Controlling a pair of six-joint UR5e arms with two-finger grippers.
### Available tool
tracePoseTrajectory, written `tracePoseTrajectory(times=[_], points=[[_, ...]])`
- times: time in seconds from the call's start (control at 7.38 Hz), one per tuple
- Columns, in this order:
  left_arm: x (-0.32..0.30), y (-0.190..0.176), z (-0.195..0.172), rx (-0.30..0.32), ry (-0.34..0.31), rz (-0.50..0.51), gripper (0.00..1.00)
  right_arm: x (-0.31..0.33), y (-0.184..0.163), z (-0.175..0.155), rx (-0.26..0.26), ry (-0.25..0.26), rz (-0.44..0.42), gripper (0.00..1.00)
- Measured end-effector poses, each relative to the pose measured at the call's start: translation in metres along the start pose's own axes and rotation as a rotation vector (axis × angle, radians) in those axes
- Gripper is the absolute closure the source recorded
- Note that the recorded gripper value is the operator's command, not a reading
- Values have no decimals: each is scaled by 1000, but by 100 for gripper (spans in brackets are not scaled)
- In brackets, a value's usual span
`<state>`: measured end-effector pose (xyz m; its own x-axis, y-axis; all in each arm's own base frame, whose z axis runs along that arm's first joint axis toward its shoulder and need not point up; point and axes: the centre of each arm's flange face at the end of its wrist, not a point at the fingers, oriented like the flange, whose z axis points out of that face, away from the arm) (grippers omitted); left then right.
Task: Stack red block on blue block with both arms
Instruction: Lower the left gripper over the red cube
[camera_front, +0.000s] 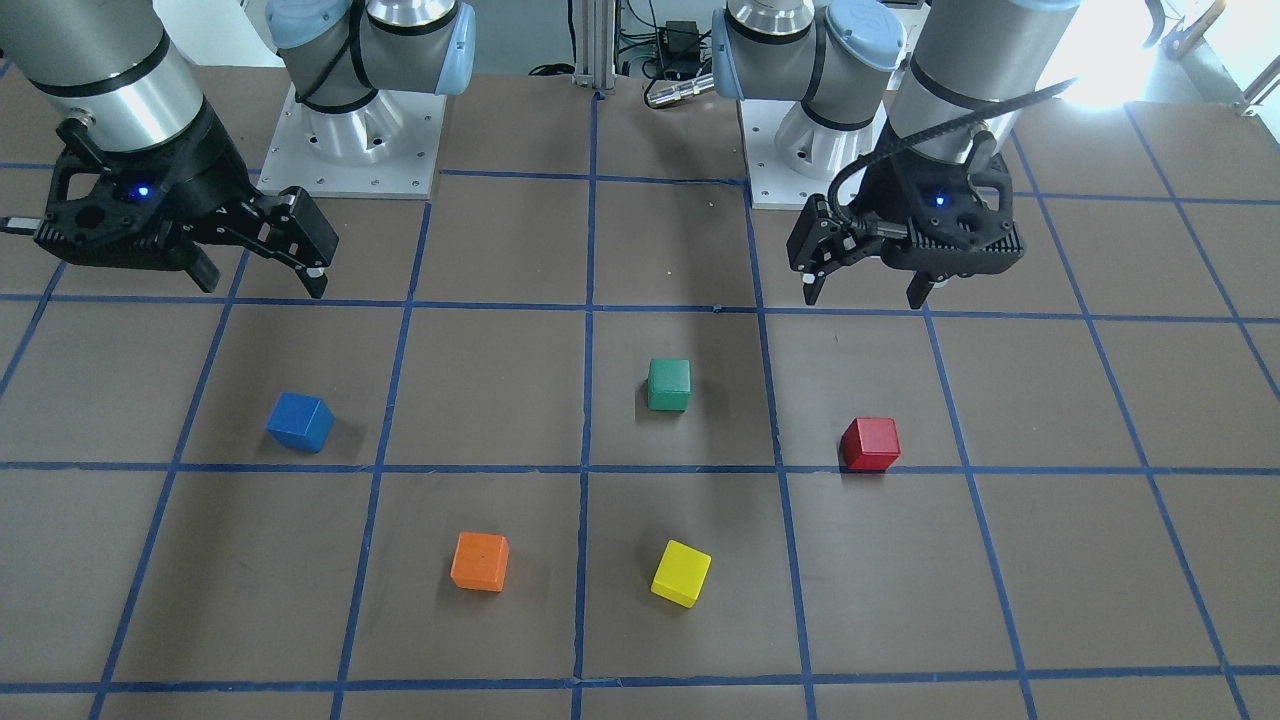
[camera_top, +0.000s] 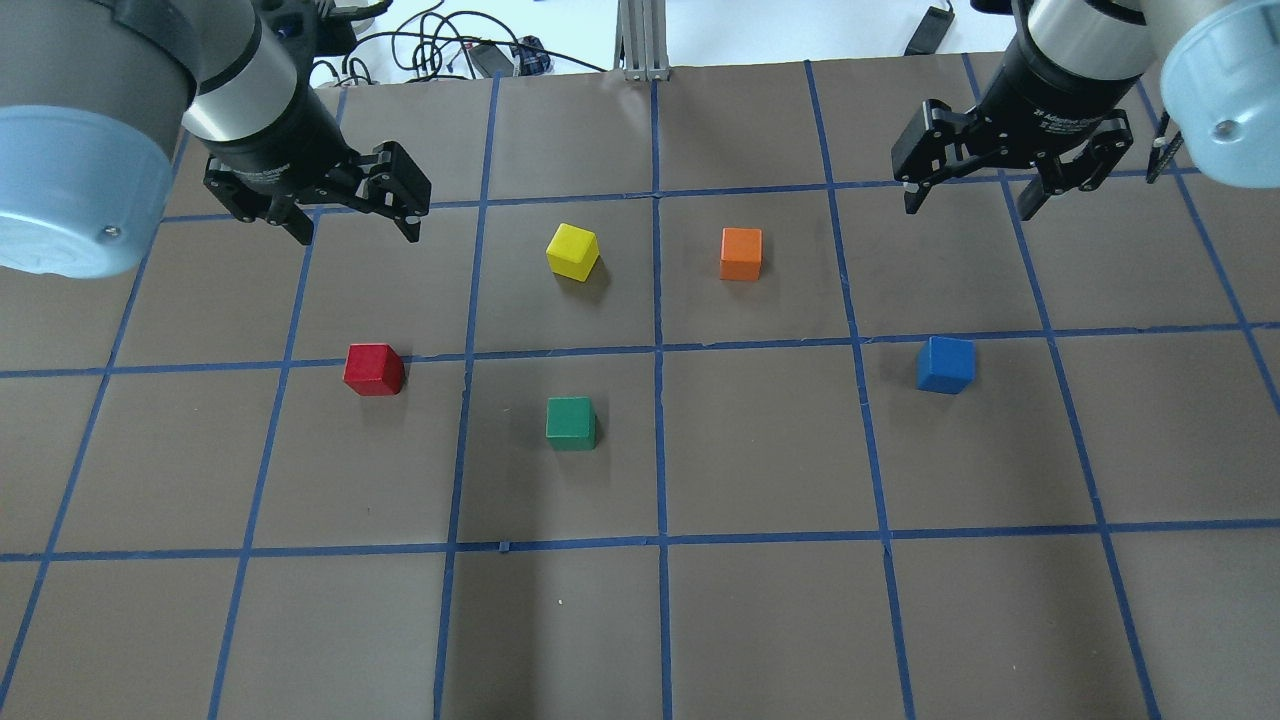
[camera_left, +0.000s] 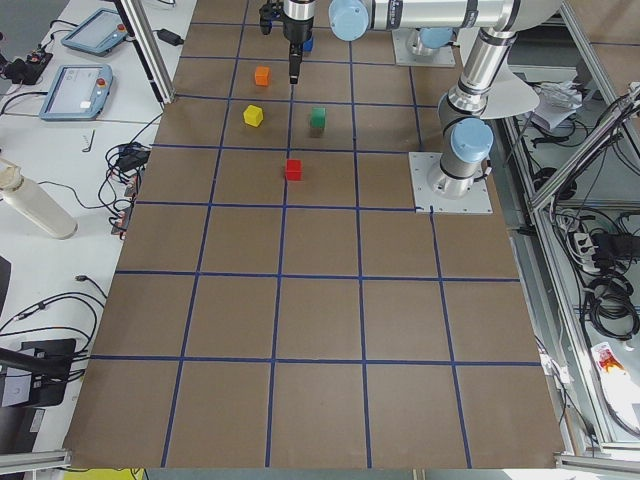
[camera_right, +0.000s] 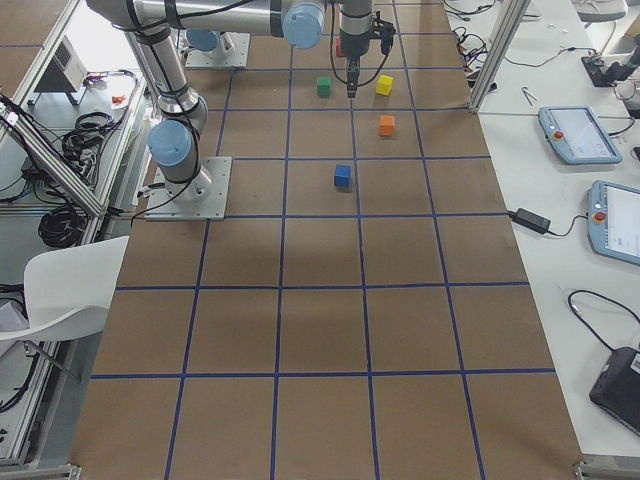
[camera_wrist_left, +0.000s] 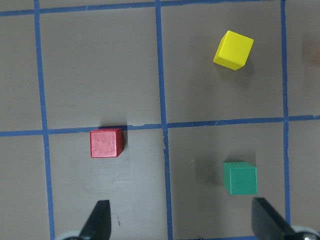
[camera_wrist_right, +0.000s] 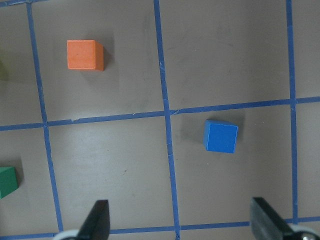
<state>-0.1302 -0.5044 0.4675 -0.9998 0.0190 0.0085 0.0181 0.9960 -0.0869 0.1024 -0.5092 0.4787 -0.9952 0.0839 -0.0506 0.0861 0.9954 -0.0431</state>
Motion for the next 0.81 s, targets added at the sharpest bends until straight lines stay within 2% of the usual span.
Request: tracePoseTrajectory(times=[0.41,0.54,0.81], points=[[-58,-4,69,-110,9,15,0,0,0,-1,3,2,-1,0],[-83,-3,102,-129,15,24,0,0,0,-1,3,2,0,0],[-107,5,171,-126,17,46,0,0,0,0,2,2,0,0]])
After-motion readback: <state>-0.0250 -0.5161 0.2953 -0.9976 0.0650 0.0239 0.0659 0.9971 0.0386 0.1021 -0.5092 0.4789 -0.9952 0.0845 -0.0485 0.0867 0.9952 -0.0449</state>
